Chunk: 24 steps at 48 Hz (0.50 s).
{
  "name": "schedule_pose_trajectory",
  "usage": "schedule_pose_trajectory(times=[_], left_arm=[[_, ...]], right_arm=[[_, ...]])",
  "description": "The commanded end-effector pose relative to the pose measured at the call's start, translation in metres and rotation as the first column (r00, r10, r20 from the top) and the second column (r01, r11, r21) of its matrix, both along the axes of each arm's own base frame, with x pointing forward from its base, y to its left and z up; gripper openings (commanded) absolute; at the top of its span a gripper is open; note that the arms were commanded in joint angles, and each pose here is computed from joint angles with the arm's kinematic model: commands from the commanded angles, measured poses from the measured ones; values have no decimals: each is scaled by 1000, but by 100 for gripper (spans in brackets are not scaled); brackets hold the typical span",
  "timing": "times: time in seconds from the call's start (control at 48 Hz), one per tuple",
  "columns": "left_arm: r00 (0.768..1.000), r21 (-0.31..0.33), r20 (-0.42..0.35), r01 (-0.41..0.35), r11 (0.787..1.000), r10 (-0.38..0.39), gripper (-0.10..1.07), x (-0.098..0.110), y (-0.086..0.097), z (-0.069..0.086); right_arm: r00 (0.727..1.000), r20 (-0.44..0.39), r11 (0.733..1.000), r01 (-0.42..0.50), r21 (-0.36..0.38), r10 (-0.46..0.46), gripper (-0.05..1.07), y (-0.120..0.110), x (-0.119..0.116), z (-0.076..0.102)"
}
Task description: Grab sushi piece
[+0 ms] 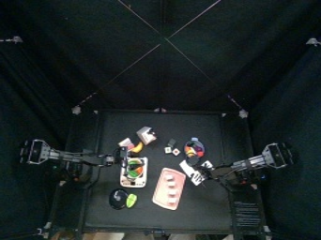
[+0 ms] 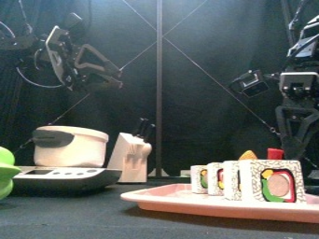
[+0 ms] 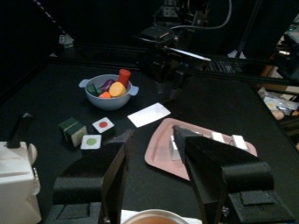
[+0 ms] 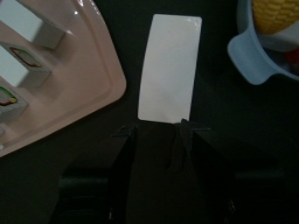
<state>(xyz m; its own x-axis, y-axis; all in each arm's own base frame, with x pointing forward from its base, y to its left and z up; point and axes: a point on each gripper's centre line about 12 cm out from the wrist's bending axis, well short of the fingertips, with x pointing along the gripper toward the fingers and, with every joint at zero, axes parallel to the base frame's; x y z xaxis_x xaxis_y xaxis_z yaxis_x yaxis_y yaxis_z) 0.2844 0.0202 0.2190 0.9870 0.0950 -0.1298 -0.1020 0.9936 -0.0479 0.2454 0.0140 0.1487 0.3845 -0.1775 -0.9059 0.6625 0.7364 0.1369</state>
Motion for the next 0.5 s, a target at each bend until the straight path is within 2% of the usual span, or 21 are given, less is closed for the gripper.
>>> schedule_pose_trajectory(times=[0.0, 0.125, 0.229, 0.375, 0.479], left_arm=[[1000, 1, 26, -3, 1000, 3, 81, 2, 1, 7], [1000, 1, 25, -3, 1000, 3, 81, 2, 1, 6], [1000, 4, 18, -4, 1000, 4, 81, 1, 1, 4], [1000, 1, 11, -9, 1000, 9, 81, -3, 2, 1], [1000, -1, 17, -10, 1000, 10, 81, -7, 2, 2]], right_arm=[[997, 72, 1000, -22, -12, 23, 80, 2, 16, 20], [988, 135, 995, -67, -70, 76, 80, 2, 38, 36], [978, 155, 983, -122, -134, 143, 80, 5, 56, 42], [963, 117, 947, -211, -242, 244, 80, 10, 79, 33], [953, 82, 924, -259, -282, 292, 80, 16, 92, 24]])
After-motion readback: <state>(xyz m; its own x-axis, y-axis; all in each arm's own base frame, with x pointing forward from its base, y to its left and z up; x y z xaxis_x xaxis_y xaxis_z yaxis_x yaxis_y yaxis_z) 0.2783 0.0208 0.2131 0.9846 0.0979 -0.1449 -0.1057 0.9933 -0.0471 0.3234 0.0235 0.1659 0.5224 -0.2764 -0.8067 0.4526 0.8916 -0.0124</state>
